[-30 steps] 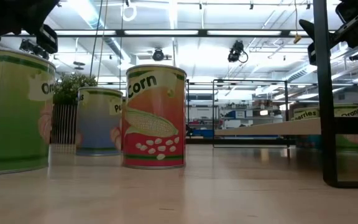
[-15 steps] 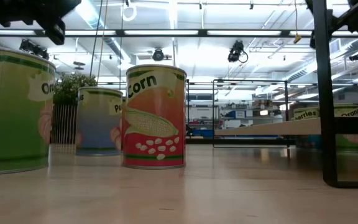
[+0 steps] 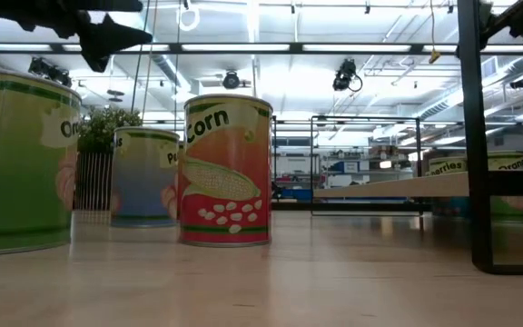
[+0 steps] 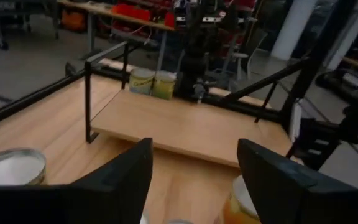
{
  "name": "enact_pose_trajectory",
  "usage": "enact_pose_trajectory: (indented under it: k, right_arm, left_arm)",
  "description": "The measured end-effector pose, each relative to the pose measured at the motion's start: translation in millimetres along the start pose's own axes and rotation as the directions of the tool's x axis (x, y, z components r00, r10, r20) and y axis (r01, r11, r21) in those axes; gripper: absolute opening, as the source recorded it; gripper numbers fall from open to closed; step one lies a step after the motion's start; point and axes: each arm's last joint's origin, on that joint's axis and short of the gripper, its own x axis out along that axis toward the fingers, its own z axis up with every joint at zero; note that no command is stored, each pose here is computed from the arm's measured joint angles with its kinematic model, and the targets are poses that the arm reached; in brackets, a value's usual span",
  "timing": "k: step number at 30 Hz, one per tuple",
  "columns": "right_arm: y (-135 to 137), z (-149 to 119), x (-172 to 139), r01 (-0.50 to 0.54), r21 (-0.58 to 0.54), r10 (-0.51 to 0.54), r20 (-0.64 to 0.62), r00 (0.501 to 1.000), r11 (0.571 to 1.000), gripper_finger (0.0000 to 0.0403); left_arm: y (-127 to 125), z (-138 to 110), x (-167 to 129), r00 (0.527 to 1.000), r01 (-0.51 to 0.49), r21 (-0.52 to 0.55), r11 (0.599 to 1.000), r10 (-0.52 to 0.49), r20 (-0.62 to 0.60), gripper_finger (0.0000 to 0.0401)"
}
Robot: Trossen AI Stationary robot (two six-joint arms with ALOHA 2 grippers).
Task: Pick and place cans onto a shelf
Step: Put the canned peaches on the shelf
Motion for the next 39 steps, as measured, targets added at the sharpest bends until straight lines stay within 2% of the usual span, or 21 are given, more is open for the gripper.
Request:
enact_pose_trajectory:
  k: [4,7,11,14,16,19,22,26,29,34,39]
  right_arm:
    - [-11.5,-16.1,1.9,0.283,-0.042,-0.286,-0.111,0.952,0.958,0.0291]
    - [-14.7,-21.1,3.1,0.347,-0.093,-0.357,-0.141,0.923,0.933,0.0291]
    - [-15.0,-21.9,5.5,0.335,-0.152,-0.356,-0.140,0.924,0.930,0.0291]
    - [-14.8,-20.9,6.9,0.334,-0.140,-0.351,-0.125,0.928,0.932,0.0291]
    - [-14.6,-20.5,7.7,0.331,-0.131,-0.346,-0.120,0.931,0.935,0.0291]
    - [-14.2,-23.0,9.0,0.293,-0.178,-0.321,-0.154,0.934,0.939,0.0291]
    - [-14.2,-23.2,13.8,0.277,-0.217,-0.320,-0.195,0.927,0.936,0.0291]
    - [-14.3,-21.2,23.7,0.254,-0.299,-0.331,-0.243,0.912,0.920,0.0291]
    - [-14.7,-21.6,30.5,0.228,-0.364,-0.337,-0.273,0.901,0.903,0.0291]
    - [-15.9,-25.1,39.4,0.181,-0.445,-0.346,-0.325,0.880,0.877,0.0294]
    - [-14.4,-27.9,44.7,0.133,-0.465,-0.320,-0.352,0.880,0.875,0.0308]
  left_arm:
    - [5.2,2.6,6.5,0.998,-0.057,-0.016,0.998,0.057,-0.009,0.0243]
    - [7.5,9.2,10.5,0.995,-0.088,-0.014,0.996,0.087,-0.039,0.0243]
    - [3.8,15.5,14.9,0.991,-0.068,0.007,0.998,0.069,-0.115,0.0243]
    - [1.1,16.2,19.5,0.983,-0.072,0.064,0.995,0.082,-0.165,0.0243]
    - [0.5,14.4,22.9,0.978,-0.080,0.088,0.993,0.095,-0.186,0.0243]
    - [1.8,9.6,28.8,0.968,-0.120,0.107,0.987,0.140,-0.208,0.0245]
    - [3.4,3.4,35.9,0.956,-0.146,0.098,0.984,0.166,-0.243,0.0262]
    - [4.0,-5.0,43.0,0.939,-0.135,0.089,0.987,0.156,-0.305,0.0303]
    - [3.5,-8.5,45.9,0.930,-0.123,0.096,0.988,0.149,-0.337,0.0316]
    - [-4.0,11.0,47.3,0.884,-0.125,0.138,0.983,0.173,-0.435,0.0318]
    - [-17.8,20.5,44.9,0.783,-0.120,0.122,0.985,0.170,-0.599,0.0318]
